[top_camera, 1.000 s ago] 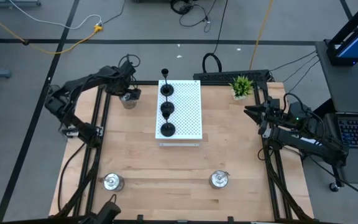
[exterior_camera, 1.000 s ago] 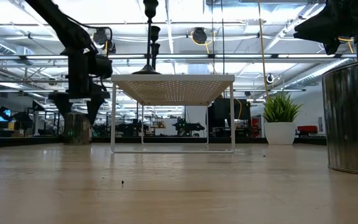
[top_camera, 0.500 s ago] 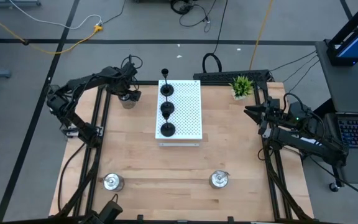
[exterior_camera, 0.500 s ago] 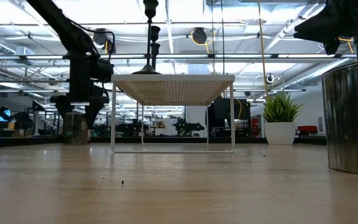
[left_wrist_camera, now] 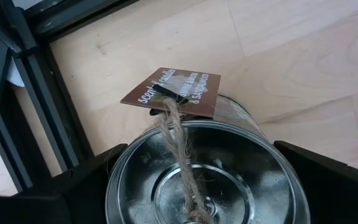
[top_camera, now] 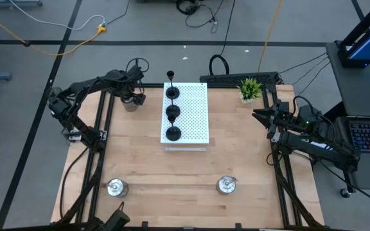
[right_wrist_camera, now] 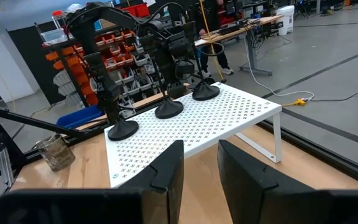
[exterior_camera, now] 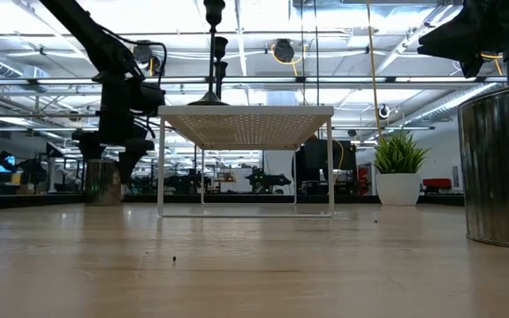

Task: Pick & Place candle stick holders
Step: Put the top silver scented candle on the shelf

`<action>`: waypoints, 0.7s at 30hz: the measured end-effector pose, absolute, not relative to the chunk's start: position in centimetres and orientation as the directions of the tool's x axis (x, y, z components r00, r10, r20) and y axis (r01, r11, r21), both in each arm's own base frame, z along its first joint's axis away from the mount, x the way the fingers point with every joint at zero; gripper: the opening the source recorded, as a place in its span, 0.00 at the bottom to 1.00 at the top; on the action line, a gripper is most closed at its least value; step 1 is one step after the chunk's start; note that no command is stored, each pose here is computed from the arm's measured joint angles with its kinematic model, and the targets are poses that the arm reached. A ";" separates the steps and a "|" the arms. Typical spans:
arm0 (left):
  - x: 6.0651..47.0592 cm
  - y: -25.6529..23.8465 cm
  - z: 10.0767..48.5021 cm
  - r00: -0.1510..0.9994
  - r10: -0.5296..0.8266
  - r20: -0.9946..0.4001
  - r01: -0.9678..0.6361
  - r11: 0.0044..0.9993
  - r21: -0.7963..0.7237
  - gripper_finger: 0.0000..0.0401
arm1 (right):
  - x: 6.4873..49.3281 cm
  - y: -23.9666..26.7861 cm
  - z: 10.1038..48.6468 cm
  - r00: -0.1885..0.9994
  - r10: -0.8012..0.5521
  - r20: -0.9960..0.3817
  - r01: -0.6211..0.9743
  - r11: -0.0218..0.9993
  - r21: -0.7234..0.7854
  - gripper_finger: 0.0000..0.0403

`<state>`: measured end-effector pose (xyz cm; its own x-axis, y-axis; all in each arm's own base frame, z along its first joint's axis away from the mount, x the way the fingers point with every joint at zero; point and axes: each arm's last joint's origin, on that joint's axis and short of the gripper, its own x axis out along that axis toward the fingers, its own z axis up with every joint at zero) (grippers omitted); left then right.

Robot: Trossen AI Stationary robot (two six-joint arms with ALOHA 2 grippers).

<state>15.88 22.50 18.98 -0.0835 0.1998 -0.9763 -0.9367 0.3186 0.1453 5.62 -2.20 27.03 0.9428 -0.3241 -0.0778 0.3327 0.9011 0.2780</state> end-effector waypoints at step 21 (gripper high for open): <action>15.0 20.8 16.3 -0.058 0.077 -0.995 -0.942 0.326 0.080 1.00 | 5.6 -2.2 27.0 0.943 -0.324 -0.078 0.332 0.898 0.289 0.22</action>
